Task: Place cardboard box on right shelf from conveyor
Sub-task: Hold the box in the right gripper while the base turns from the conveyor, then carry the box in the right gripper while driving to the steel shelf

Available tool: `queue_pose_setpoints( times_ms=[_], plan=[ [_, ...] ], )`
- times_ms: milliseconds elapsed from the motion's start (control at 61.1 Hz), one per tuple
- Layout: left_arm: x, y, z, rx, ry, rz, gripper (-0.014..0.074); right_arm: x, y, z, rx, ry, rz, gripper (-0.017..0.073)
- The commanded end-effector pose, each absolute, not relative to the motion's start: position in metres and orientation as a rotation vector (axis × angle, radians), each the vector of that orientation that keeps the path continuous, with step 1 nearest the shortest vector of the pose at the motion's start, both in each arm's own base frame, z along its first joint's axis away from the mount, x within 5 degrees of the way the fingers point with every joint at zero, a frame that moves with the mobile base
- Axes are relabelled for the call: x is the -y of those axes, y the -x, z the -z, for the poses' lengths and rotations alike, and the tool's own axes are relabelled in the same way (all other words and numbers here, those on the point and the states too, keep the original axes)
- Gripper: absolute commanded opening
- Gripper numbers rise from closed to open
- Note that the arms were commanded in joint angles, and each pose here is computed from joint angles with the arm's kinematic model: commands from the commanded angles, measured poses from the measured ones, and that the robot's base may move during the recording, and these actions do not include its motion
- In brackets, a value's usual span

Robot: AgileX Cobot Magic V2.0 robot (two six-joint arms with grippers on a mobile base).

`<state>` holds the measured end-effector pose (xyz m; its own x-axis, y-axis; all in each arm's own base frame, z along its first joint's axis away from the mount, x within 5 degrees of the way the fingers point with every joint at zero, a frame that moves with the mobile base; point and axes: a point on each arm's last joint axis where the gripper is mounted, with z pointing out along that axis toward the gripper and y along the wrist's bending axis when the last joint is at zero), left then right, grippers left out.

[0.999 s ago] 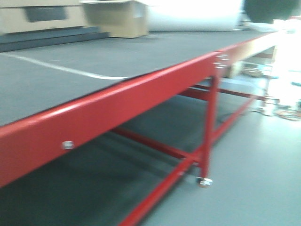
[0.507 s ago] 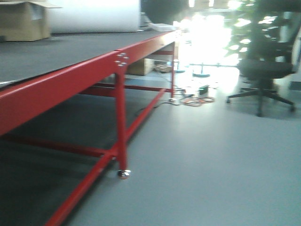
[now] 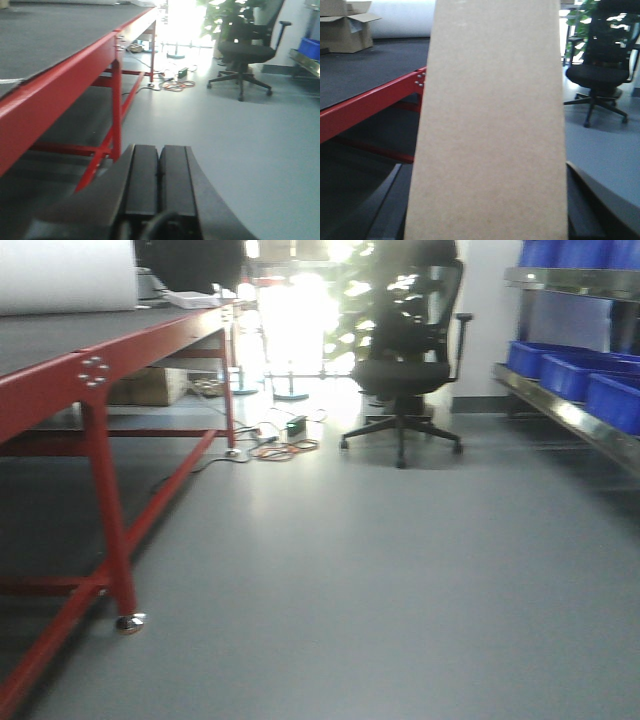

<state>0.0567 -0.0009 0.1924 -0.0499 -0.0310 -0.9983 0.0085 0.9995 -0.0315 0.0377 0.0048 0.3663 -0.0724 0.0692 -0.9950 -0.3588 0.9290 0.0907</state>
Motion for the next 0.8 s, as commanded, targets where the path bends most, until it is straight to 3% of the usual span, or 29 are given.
queue_pose_setpoints(
  times_ms=[0, 786],
  plan=[
    [0.0004, -0.056, -0.1983, -1.529, 0.024, 0.034, -0.0116, -0.005, -0.0362, -0.3823, -1.493, 0.239, -0.353, 0.0246],
    [0.0005, -0.056, -0.1979, -1.53, 0.023, 0.036, -0.0116, -0.0047, -0.0358, -0.3824, -1.491, 0.239, -0.353, 0.0246]
  ],
)
